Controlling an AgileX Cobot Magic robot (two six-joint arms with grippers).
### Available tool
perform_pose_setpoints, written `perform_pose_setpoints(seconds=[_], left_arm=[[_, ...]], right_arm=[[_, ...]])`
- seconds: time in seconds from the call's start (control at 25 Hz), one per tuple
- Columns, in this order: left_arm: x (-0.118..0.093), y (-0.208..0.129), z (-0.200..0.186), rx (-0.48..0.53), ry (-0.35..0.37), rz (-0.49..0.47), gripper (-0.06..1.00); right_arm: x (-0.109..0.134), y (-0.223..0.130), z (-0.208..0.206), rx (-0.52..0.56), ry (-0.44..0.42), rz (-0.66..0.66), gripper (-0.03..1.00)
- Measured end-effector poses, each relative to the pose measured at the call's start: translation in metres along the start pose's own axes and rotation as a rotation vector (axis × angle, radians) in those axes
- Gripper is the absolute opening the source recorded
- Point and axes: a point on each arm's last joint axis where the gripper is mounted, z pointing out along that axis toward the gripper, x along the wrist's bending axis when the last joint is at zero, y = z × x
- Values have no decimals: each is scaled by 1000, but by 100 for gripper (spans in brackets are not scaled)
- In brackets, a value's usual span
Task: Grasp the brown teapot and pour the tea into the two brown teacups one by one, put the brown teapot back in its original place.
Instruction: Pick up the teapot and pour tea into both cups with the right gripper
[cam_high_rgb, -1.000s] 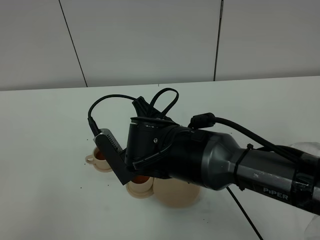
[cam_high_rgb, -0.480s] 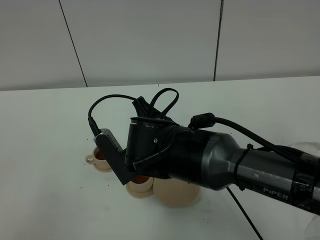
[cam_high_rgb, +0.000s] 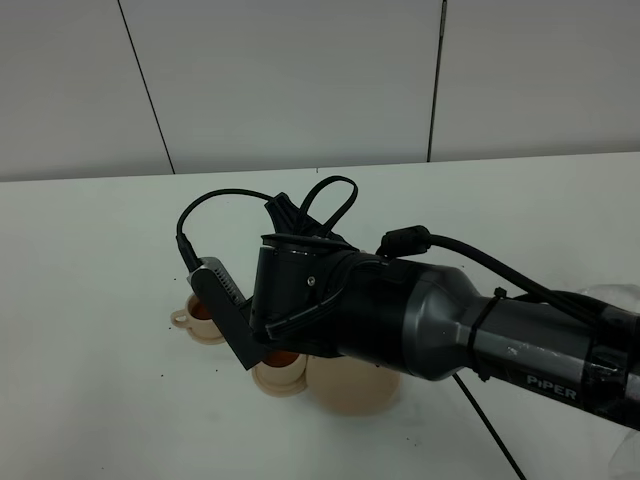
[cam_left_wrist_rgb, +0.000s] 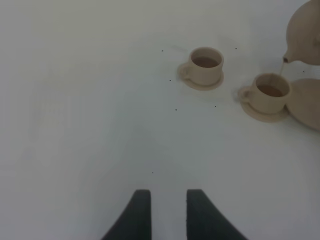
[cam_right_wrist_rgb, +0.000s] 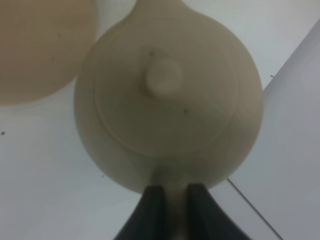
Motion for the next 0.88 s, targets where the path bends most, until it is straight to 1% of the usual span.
perform_pose_setpoints(seconds=[0.88], left_arm=[[0, 0, 0, 0, 0, 0, 24]], right_arm=[[0, 0, 0, 0, 1, 4, 10]])
